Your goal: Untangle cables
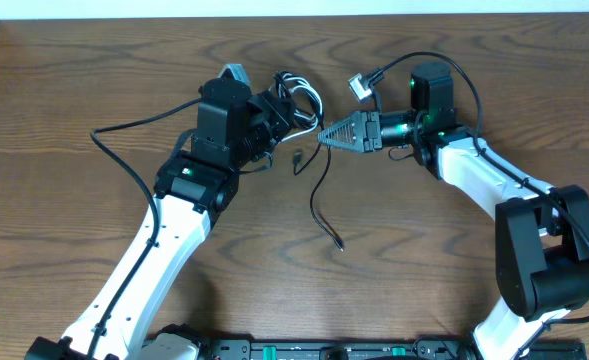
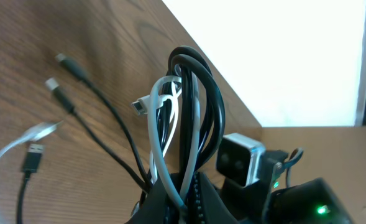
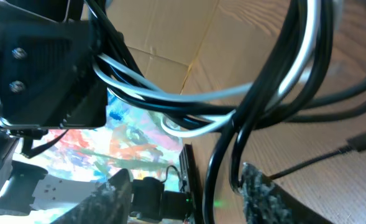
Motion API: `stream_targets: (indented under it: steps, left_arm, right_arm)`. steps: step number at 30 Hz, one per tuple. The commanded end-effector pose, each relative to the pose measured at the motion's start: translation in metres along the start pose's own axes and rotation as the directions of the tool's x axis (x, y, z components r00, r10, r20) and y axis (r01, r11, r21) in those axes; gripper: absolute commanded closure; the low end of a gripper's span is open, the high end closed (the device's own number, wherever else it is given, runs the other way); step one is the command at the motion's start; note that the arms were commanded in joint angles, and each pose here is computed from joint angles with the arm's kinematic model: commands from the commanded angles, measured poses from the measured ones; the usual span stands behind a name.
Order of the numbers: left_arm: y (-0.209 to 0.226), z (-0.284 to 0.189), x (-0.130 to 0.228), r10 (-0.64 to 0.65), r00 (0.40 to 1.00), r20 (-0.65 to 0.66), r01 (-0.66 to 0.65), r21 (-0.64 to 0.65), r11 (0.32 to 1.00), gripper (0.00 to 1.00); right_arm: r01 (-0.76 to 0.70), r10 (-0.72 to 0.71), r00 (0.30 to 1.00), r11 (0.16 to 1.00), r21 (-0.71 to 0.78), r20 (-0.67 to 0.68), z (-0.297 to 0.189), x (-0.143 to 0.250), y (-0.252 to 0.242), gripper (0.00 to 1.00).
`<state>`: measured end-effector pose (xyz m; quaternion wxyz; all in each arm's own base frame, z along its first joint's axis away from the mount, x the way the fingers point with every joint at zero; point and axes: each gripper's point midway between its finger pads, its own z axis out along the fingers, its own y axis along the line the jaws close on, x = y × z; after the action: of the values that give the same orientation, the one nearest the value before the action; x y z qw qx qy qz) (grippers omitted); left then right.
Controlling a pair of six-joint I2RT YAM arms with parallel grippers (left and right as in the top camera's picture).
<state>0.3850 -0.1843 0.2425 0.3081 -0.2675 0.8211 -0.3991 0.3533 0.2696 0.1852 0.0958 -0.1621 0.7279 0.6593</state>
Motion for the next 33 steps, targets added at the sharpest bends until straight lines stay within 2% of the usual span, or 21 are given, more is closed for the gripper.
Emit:
stream_targets:
  steps: [1,6,16,19,22,26,29,33]
  left_arm:
    - [-0.008,-0.005,-0.009,-0.077,0.996,0.044,0.077,0.018,0.997,0.93]
    - [-0.008,-0.005,-0.009,-0.137,0.990,0.044,0.137,0.020,0.990,0.92]
    - [-0.005,-0.005,-0.014,-0.137,0.988,0.074,0.136,0.008,0.991,0.92]
    - [-0.005,-0.005,-0.014,-0.137,0.988,0.074,0.137,0.008,0.991,0.92]
    - [-0.002,-0.005,-0.013,-0.139,0.988,0.070,0.140,-0.004,0.990,0.92]
    - [0.001,-0.005,-0.012,-0.140,0.988,0.067,0.142,-0.018,0.990,0.92]
    - [0.004,-0.006,-0.015,-0.141,0.986,0.084,0.144,-0.026,0.989,0.92]
    - [0.005,-0.006,-0.018,-0.143,0.985,0.096,0.146,-0.029,0.989,0.92]
  right_arm:
    - [0.031,-0.031,0.999,0.999,0.009,-0.024,0.009,0.011,0.003,0.50]
    - [0.053,-0.052,0.999,0.997,0.064,-0.008,0.024,0.010,-0.003,0.51]
    - [0.078,-0.078,0.997,0.997,-0.010,-0.005,0.051,0.003,0.028,0.52]
    - [0.041,-0.041,0.999,0.999,0.015,0.028,0.058,-0.001,0.027,0.52]
    - [-0.041,0.032,0.993,0.996,0.079,0.117,0.066,-0.013,0.018,0.52]
    - [-0.023,0.011,0.986,0.997,0.069,0.166,0.070,-0.023,0.026,0.53]
    - [-0.054,0.046,0.988,0.997,0.055,0.147,0.071,-0.019,0.027,0.61]
    - [-0.071,0.066,0.993,0.997,0.044,0.102,0.067,-0.012,0.025,0.62]
